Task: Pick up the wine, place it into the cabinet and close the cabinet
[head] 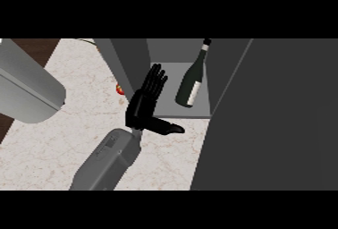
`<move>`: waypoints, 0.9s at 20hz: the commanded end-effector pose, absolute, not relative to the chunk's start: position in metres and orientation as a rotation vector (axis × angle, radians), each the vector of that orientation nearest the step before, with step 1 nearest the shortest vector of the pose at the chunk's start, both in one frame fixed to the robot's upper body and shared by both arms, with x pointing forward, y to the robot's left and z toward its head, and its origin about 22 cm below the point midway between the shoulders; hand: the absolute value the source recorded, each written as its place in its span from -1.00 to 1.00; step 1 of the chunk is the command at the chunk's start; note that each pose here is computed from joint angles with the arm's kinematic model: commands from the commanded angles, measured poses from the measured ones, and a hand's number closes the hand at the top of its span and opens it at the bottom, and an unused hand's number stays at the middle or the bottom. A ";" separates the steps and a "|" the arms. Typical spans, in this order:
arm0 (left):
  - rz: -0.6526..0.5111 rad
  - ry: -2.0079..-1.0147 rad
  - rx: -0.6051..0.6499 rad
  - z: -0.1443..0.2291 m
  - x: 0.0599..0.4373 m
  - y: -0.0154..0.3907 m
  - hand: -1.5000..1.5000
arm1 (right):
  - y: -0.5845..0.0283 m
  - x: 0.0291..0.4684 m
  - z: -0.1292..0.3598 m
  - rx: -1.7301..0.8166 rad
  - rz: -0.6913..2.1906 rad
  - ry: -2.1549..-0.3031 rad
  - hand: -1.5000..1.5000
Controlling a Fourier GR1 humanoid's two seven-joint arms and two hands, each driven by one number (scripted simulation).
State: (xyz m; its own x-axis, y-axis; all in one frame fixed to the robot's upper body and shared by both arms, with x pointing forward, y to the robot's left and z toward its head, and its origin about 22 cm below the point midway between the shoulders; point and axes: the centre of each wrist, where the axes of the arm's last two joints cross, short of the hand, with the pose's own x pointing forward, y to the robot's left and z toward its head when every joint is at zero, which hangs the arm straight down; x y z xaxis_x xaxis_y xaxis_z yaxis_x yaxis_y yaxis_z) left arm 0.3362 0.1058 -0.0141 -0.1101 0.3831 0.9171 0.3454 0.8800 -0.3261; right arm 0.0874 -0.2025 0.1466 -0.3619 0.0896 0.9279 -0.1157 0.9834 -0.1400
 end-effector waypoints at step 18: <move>0.137 -1.790 -0.518 -0.019 0.243 0.221 -1.00 | -0.198 0.059 0.179 0.366 0.482 -1.811 -1.00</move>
State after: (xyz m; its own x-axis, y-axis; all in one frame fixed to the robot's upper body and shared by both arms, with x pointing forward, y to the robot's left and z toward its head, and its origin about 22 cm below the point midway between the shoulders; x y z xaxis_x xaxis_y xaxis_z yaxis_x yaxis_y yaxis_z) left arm 0.2475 0.1973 -0.0220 -0.1556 0.4380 0.8854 0.2938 0.8763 -0.3819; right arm 0.0832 -0.2032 0.1449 -0.3519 0.1293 0.9271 -0.3153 0.9162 -0.2475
